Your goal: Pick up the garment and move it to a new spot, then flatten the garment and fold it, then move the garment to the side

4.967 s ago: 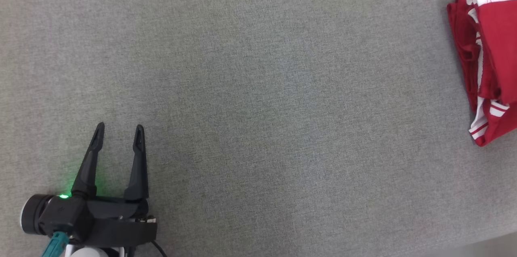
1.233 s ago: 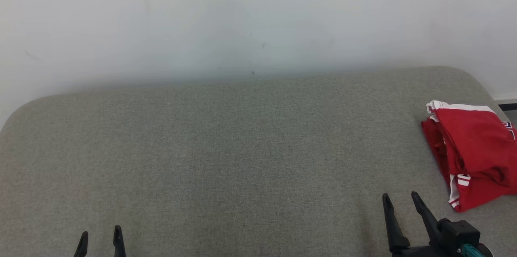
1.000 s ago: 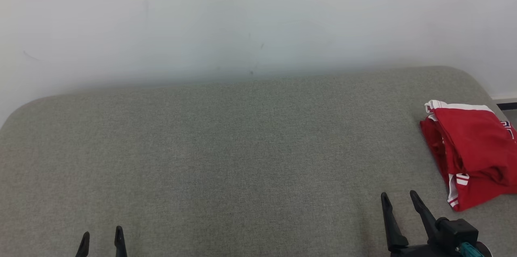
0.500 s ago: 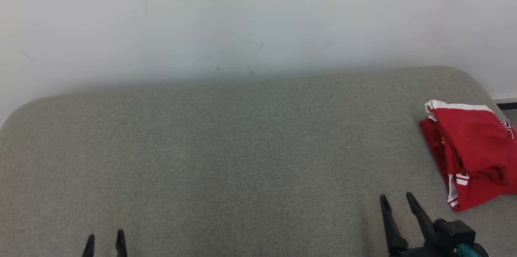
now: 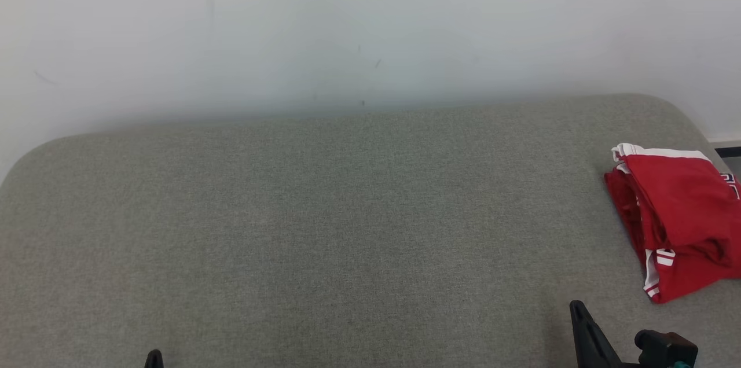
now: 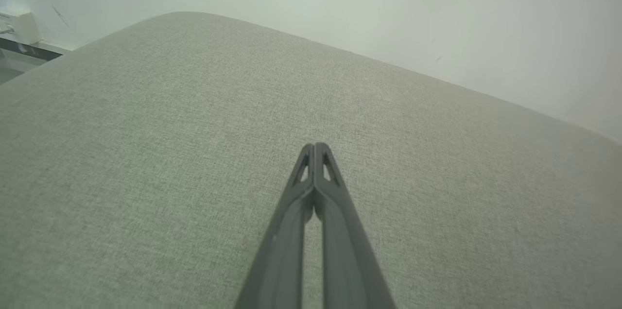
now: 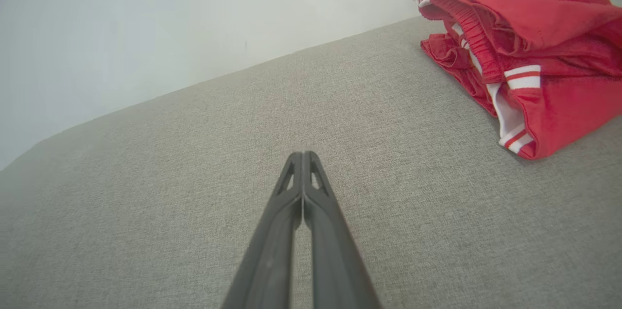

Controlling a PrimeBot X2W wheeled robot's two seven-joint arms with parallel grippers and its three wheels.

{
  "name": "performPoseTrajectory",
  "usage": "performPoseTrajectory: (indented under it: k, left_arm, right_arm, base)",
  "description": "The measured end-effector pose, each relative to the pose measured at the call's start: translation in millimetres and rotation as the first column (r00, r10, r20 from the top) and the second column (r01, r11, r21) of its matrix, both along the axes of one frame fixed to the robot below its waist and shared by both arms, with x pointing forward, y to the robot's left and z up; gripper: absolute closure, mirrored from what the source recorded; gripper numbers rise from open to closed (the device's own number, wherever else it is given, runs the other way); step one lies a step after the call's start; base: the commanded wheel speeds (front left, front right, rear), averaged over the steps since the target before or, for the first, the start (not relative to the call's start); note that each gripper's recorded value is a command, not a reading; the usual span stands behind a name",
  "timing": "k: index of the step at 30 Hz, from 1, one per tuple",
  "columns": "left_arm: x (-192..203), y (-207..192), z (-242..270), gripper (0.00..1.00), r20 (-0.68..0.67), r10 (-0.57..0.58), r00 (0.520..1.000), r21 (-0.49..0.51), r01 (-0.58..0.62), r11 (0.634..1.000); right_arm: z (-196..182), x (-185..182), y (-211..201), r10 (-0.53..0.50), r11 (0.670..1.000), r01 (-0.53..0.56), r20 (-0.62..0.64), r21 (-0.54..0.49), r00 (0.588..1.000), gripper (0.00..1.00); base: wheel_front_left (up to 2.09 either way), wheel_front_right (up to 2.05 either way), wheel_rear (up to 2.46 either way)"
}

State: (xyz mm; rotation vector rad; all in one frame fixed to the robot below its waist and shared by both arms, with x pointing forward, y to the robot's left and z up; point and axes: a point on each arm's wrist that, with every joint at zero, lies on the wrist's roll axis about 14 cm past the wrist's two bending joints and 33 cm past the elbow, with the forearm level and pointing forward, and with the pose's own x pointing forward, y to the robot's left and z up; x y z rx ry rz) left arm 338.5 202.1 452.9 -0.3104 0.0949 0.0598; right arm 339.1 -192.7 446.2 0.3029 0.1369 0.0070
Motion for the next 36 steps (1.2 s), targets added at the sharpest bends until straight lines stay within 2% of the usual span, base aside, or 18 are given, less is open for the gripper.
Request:
performPoseTrajectory:
  k: [8, 18, 36]
  left_arm:
    - [6, 1, 4, 1.0, 0.005, 0.031, 1.0, -0.142, -0.03, 0.989]
    - [11, 3, 8, 1.0, 0.004, 0.057, 0.998, -0.279, -0.053, 0.959]
    - [21, 2, 14, 1.0, 0.0, 0.082, 0.997, -0.507, -0.071, 0.859]
  right_arm:
    - [4, 4, -4, -0.045, 0.99, 0.046, -0.005, 0.134, 0.999, 1.0]
    - [9, 10, -8, -0.083, 0.959, 0.082, -0.009, 0.271, 0.997, 1.0]
    - [18, 18, -11, -0.128, 0.859, 0.122, -0.022, 0.498, 0.992, 1.0]
  base:
    - [0.0, 0.0, 0.0]
    - [0.0, 0.0, 0.0]
    - [0.0, 0.0, 0.0]
